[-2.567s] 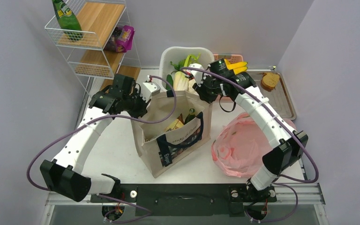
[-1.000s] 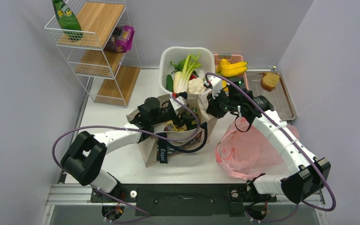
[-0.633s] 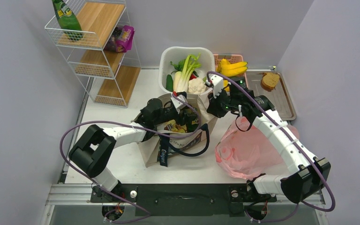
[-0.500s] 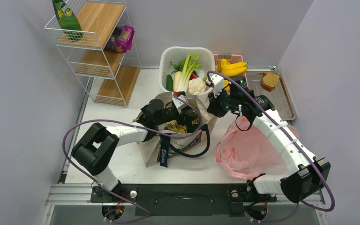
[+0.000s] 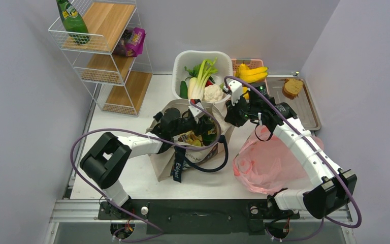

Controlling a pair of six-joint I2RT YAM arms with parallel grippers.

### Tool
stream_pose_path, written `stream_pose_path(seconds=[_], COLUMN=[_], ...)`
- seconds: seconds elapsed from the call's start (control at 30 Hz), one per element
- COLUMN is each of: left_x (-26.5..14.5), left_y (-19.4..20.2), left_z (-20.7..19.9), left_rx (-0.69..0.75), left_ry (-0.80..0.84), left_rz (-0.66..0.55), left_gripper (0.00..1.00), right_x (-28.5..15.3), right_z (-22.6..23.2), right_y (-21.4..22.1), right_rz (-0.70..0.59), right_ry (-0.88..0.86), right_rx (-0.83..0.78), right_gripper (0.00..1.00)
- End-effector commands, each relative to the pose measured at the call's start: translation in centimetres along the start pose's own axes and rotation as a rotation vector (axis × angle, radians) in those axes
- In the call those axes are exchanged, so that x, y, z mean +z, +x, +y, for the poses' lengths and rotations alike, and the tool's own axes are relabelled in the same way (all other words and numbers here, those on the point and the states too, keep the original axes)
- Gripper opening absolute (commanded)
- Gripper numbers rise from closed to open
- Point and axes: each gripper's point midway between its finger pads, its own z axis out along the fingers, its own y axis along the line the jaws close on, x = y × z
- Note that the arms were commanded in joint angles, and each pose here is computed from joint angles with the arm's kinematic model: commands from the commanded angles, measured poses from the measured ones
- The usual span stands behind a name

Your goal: Untie the knot of the grocery bags and take out the mixed food

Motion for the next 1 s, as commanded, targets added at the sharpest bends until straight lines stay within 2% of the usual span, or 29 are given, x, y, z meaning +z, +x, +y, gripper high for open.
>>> stream_pose_path(seconds=[0.0, 0.6, 0.73, 0.97], left_x=[-0.3, -3.1, -4.1, -6.5], left_y=[-7.1, -16.3, -20.9, -25.9], left_z=[-0.7, -1.4, -1.6, -1.7], left_rx=[0.061, 0.046, 0.047, 0.025], left_ry=[-0.003, -0.050, -0.065, -0.080], left_rz=[-0.148, -0.283, -0.329, -0.355], left_gripper=[0.00, 0.00, 0.00, 0.00], right_x=[0.3, 0.4, 0.3, 0.4], right_z=[-0.2, -0.3, -0.3, -0.2], right_y=[0.7, 0.5, 0.6, 0.8], right_rz=[0.040, 0.041, 0.040, 0.042], right_ry=[-0.007, -0.006, -0.003, -0.008], right_rx=[0.014, 0.009, 0.007, 0.012], right_gripper=[0.00, 0.00, 0.00, 0.00])
